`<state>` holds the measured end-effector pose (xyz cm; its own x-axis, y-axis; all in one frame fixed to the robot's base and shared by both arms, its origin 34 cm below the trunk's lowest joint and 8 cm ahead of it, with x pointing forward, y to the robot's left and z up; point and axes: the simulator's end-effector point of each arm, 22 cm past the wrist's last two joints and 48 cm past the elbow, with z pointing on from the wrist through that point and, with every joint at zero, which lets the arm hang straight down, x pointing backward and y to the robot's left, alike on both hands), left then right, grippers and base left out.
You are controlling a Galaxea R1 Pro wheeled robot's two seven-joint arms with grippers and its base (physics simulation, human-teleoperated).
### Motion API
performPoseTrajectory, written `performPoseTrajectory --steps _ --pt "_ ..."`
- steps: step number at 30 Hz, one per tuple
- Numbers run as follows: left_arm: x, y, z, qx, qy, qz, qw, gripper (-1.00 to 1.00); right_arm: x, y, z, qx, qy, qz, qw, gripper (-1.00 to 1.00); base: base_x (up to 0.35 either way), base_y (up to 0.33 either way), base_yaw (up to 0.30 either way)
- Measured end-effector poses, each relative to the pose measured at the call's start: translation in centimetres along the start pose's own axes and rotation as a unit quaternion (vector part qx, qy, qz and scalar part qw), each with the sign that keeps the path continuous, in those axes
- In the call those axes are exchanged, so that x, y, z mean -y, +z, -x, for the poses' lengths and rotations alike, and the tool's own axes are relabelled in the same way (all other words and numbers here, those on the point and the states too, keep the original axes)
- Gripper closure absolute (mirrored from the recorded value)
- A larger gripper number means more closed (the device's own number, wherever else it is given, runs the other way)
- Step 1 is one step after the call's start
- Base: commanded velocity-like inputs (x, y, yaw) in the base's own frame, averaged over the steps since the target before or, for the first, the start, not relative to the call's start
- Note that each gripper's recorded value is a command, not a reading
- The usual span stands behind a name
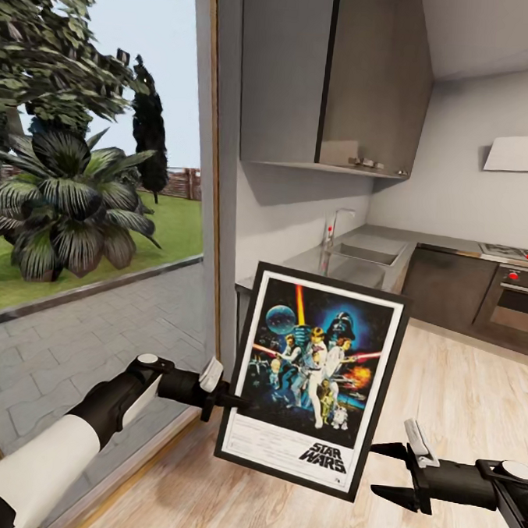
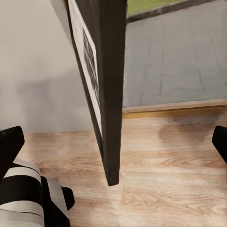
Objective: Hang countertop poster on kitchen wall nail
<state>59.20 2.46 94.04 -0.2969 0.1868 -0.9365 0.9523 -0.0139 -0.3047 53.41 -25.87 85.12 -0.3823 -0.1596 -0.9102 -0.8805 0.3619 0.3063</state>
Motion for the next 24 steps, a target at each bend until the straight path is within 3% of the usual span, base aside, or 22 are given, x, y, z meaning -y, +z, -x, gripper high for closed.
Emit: performPoseTrajectory --steps 14,24 --pt "0.2 0.2 0.1 -0.001 0.004 -0.003 1.0 1.0 0.0 0.0 0.0 0.0 0.0 0.0 1.0 -1.0 0.0 0.0 0.0" --pt "0.8 1.7 0.8 0.007 0.008 -0.016 0.9998 1.0 0.0 0.1 0.0 0.0 -0.001 0.0 1.0 -1.0 0.0 0.0 0.0"
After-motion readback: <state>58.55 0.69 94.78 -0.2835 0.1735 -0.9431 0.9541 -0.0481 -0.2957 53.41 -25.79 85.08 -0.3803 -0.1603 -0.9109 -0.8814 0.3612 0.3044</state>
